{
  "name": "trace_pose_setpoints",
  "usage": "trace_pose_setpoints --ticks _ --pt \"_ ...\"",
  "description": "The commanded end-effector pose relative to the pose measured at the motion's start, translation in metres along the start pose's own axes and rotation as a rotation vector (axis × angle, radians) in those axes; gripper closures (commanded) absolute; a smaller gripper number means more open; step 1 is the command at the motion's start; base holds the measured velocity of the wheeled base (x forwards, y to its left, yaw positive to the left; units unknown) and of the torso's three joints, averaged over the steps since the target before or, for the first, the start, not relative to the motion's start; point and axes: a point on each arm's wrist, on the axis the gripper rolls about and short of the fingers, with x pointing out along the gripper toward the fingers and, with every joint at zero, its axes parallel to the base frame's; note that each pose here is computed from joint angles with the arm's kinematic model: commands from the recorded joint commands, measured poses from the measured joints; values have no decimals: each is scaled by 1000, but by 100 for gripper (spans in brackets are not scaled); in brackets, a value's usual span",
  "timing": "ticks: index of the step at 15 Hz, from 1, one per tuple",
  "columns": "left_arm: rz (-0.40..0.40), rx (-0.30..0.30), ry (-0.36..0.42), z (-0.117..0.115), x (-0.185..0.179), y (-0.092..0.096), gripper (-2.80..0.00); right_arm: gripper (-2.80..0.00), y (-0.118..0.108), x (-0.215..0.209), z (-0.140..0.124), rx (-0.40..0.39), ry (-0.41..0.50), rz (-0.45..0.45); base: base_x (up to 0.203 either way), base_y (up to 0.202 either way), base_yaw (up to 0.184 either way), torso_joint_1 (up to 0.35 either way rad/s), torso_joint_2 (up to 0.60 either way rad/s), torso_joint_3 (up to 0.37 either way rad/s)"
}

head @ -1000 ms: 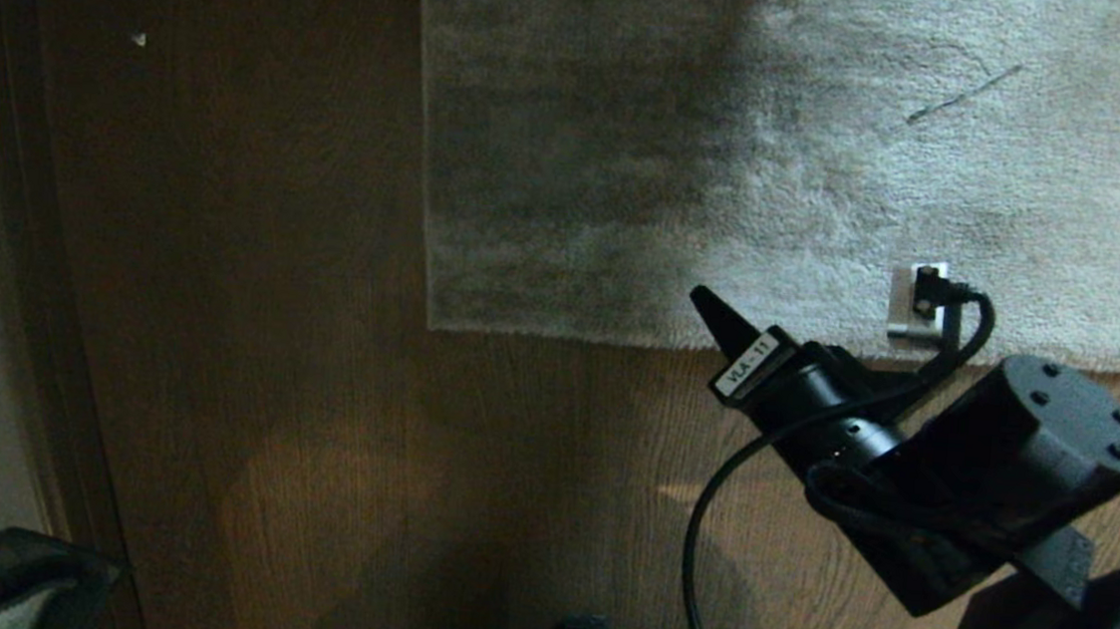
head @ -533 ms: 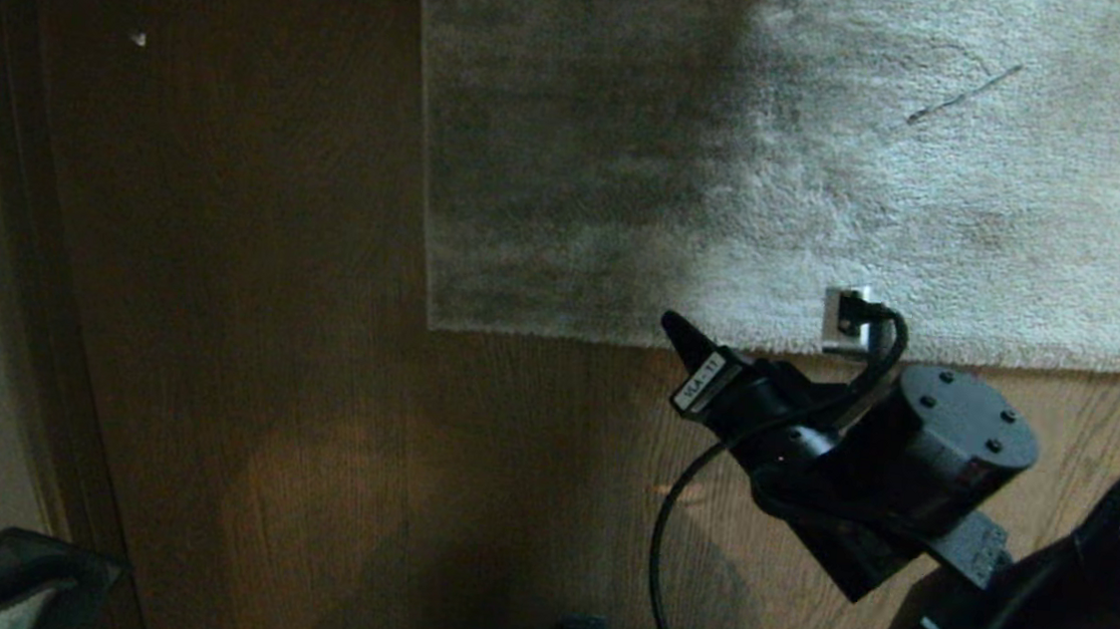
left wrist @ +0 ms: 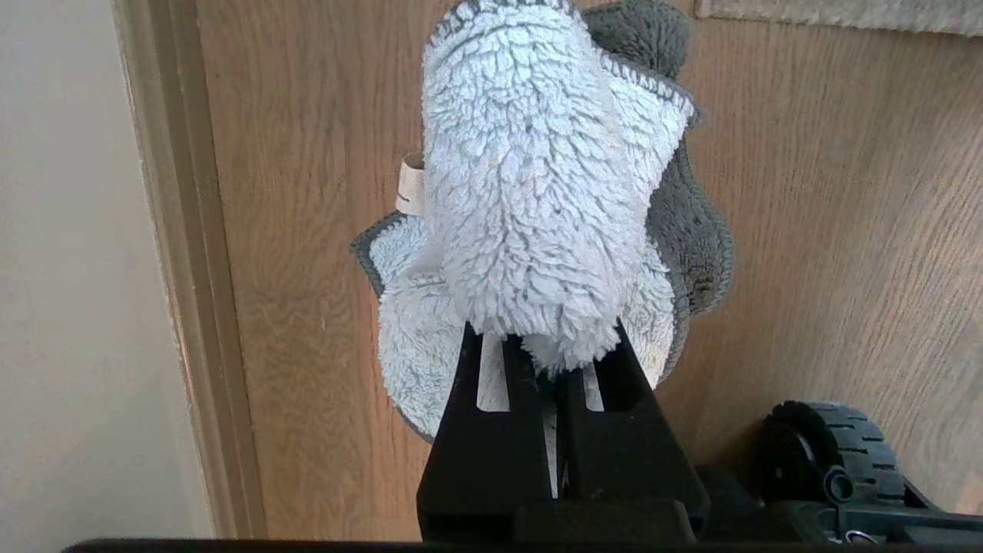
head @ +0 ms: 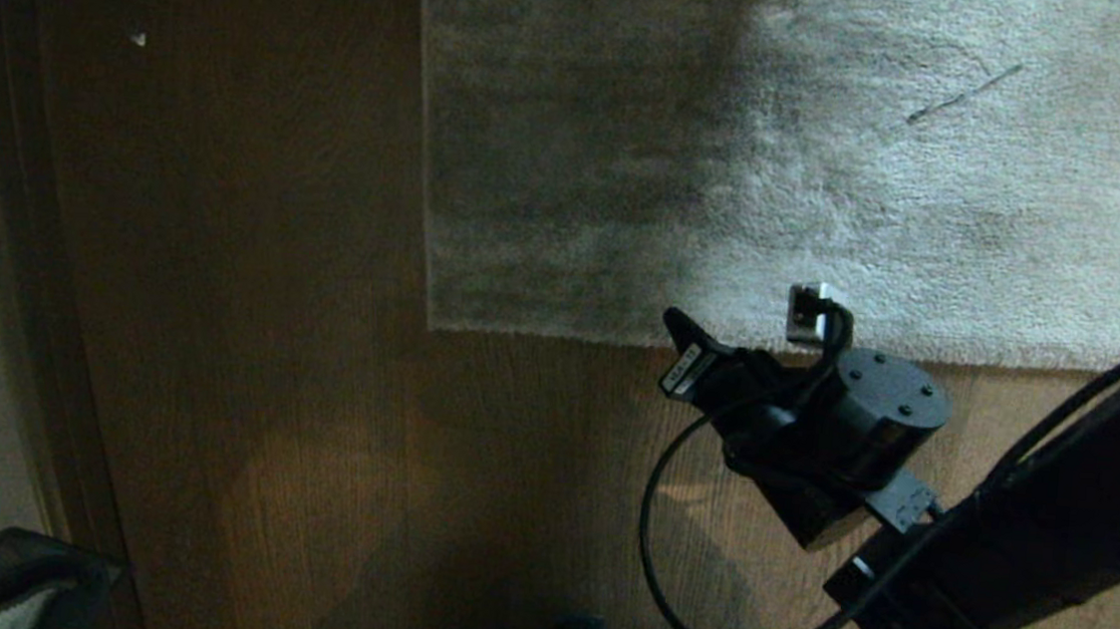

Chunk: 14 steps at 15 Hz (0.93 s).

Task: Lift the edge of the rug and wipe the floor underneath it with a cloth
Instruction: Lay down the carpet

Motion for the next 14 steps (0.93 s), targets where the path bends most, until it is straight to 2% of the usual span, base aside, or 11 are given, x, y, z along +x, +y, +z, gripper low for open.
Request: trace_pose_setpoints --ticks 1,3,14 --pt "1 -1 -1 0 0 0 0 0 -10 6 -3 -3 -32 -13 0 0 0 0 0 0" --pt "1 -1 -1 0 0 0 0 0 -19 9 -7 -22 -27 -43 0 0 0 0 0 0" --pt "1 -1 -1 0 0 0 0 0 -42 46 -23 -26 -78 -70 0 0 0 0 0 0"
